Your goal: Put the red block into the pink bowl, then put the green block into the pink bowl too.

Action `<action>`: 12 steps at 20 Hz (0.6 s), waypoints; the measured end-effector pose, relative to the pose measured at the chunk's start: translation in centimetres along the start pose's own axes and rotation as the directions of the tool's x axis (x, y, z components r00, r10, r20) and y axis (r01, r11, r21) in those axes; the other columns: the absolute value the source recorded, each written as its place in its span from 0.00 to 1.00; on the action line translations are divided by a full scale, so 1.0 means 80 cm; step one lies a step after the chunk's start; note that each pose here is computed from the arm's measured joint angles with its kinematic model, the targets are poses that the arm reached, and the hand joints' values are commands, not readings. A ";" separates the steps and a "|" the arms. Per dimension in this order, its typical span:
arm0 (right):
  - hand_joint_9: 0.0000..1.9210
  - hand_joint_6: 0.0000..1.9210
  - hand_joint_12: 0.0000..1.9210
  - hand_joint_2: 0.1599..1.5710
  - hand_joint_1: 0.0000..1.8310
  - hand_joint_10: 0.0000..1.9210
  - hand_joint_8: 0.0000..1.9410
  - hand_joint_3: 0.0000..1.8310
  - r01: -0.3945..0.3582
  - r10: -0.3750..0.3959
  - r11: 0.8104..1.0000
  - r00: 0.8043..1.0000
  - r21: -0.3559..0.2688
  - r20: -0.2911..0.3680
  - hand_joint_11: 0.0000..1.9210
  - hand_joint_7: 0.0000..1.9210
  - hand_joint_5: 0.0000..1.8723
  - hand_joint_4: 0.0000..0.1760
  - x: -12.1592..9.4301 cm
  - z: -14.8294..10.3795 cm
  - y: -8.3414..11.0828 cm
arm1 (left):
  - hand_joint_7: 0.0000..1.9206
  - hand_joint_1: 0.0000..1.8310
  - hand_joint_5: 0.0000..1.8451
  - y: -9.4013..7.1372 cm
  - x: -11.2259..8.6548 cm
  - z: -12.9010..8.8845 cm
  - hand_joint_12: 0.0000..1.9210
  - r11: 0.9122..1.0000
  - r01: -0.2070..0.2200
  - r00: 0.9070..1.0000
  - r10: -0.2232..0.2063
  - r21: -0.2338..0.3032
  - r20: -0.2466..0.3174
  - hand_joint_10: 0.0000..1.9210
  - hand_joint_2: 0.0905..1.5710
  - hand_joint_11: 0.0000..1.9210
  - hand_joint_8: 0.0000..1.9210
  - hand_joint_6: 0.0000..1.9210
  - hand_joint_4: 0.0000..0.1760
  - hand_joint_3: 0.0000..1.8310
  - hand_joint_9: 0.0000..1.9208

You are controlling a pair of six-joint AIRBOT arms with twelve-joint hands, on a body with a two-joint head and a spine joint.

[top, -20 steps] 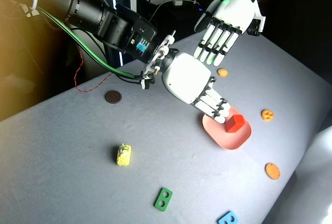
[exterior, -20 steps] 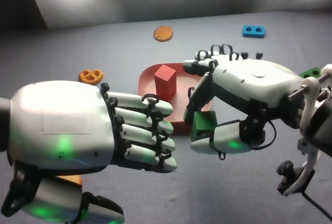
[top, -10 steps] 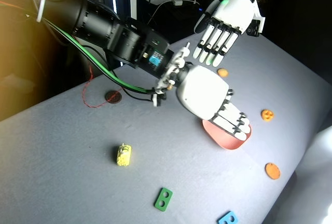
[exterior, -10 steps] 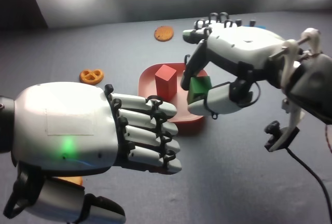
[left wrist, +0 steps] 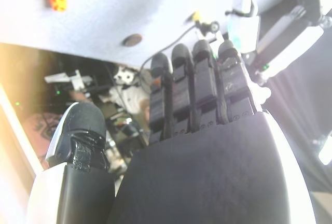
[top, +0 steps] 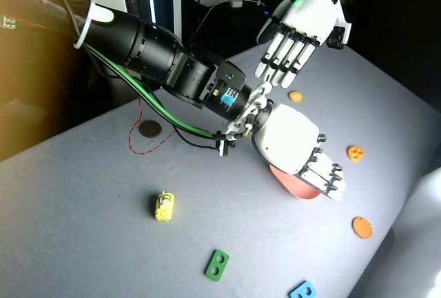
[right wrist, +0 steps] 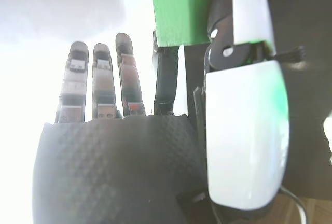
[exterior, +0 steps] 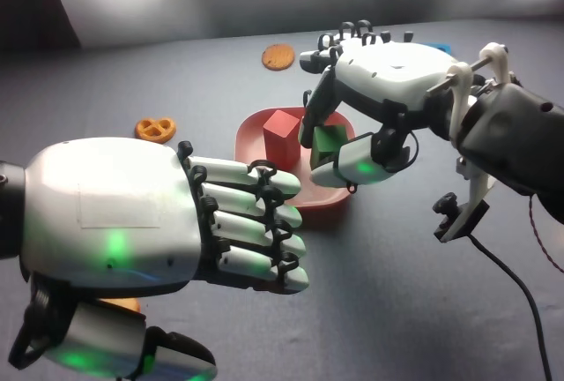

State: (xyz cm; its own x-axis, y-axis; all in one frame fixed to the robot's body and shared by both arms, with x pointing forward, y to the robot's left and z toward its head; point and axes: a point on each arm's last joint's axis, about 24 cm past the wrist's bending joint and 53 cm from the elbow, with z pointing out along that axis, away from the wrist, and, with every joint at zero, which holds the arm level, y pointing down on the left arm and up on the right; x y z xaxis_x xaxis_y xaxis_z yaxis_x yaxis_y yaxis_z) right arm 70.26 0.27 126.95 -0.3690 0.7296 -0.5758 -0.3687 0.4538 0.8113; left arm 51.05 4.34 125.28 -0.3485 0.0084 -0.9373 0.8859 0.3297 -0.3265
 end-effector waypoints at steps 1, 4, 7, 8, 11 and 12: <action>0.00 0.36 0.00 0.62 0.61 0.00 0.00 0.00 0.005 -0.005 1.000 1.000 -0.001 0.000 0.00 0.10 0.62 0.14 0.000 0.003 -0.001 | 0.14 0.04 0.17 0.000 0.000 0.000 0.01 1.000 0.000 1.000 0.000 0.000 0.000 0.00 0.86 0.01 0.00 0.00 0.00 0.00 0.08; 0.00 0.34 0.00 0.61 0.62 0.00 0.00 0.00 0.012 -0.012 1.000 1.000 0.004 0.013 0.00 0.11 0.63 0.08 -0.005 0.009 -0.005 | 0.14 0.07 0.18 0.000 0.000 0.000 0.01 1.000 0.000 1.000 0.000 0.000 0.000 0.00 0.85 0.00 0.00 0.00 0.00 0.00 0.08; 0.00 0.31 0.00 0.61 0.63 0.00 0.00 0.00 0.025 -0.025 1.000 0.999 0.001 0.028 0.00 0.11 0.65 0.00 -0.012 0.013 -0.005 | 0.13 0.04 0.17 -0.001 -0.001 0.000 0.02 1.000 0.000 1.000 0.000 0.002 0.003 0.00 0.85 0.01 0.00 0.00 0.00 0.00 0.08; 0.00 0.31 0.00 0.61 0.63 0.00 0.00 0.00 0.024 -0.024 1.000 0.999 0.001 0.027 0.00 0.11 0.65 0.00 -0.011 0.013 -0.005 | 0.13 0.04 0.17 0.000 -0.001 0.000 0.02 1.000 -0.001 1.000 0.001 0.001 0.003 0.00 0.85 0.01 0.00 0.00 0.00 0.00 0.08; 0.00 0.34 0.00 0.61 0.63 0.00 0.00 0.00 0.025 -0.025 1.000 0.999 -0.003 0.024 0.00 0.11 0.63 0.00 -0.008 0.014 -0.003 | 0.14 0.04 0.17 -0.001 -0.001 0.000 0.02 1.000 -0.001 1.000 0.001 0.002 0.003 0.00 0.86 0.01 0.00 0.00 0.00 0.00 0.08; 0.00 0.34 0.00 0.61 0.62 0.00 0.00 0.00 0.025 -0.025 1.000 0.999 -0.003 0.023 0.00 0.11 0.63 0.01 -0.008 0.014 -0.003 | 0.14 0.06 0.17 0.000 -0.001 0.000 0.02 1.000 -0.001 1.000 0.001 0.001 0.003 0.00 0.85 0.00 0.00 0.00 0.00 0.00 0.08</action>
State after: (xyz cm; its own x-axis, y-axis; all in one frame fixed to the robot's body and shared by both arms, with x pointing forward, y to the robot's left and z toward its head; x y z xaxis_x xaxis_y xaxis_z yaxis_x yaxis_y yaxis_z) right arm 71.51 0.27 127.21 -0.3402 0.7295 -0.5934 -0.3805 0.4703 0.7963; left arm 51.06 4.31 125.39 -0.3469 0.0063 -0.9379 0.8865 0.3286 -0.3257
